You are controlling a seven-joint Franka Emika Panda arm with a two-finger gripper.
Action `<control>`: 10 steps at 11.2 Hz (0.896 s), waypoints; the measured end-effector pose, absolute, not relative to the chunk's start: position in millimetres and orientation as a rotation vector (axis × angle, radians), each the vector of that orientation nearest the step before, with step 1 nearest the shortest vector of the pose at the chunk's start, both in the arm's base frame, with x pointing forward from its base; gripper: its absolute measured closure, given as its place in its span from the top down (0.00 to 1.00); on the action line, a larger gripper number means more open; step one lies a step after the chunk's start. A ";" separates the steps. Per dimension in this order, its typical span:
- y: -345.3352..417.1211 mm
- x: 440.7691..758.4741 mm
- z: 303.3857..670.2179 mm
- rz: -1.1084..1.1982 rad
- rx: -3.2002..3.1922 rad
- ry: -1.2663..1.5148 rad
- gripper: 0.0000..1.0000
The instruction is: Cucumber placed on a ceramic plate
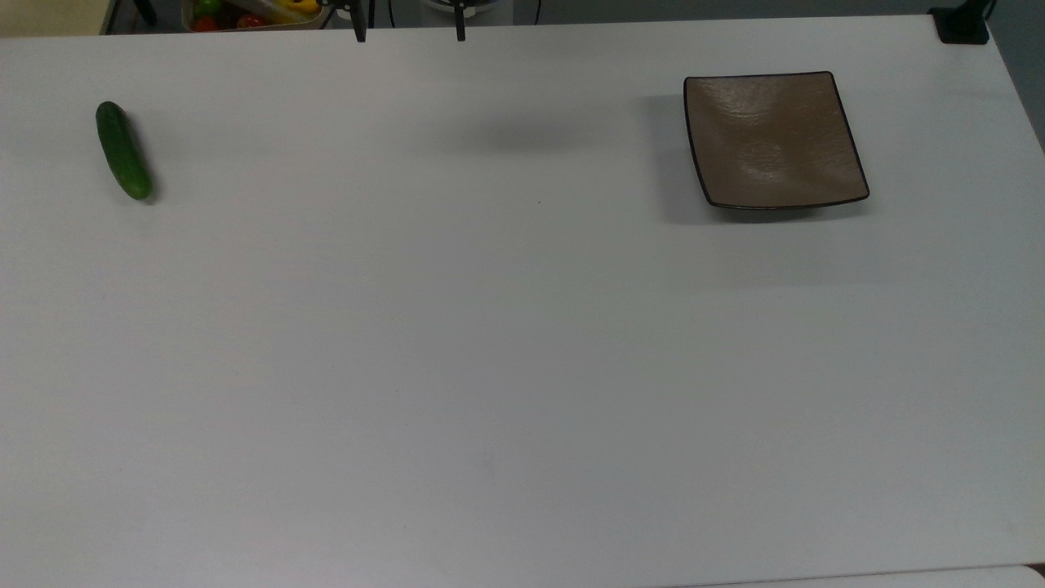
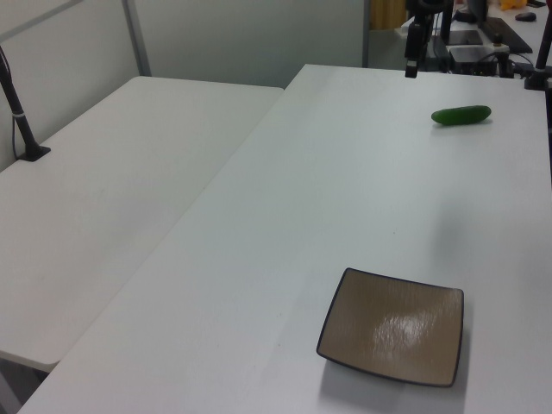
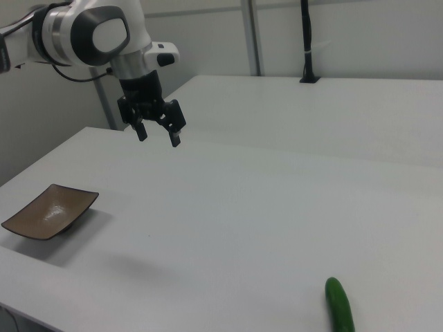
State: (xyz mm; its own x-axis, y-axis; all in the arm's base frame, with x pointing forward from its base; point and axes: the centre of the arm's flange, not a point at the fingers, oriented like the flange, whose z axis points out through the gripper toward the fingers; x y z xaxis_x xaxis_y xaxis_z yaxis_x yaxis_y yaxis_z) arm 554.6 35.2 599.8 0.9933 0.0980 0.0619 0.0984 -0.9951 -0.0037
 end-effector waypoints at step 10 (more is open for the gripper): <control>-36.6 544.6 580.2 0.074 -3.017 -0.791 1.00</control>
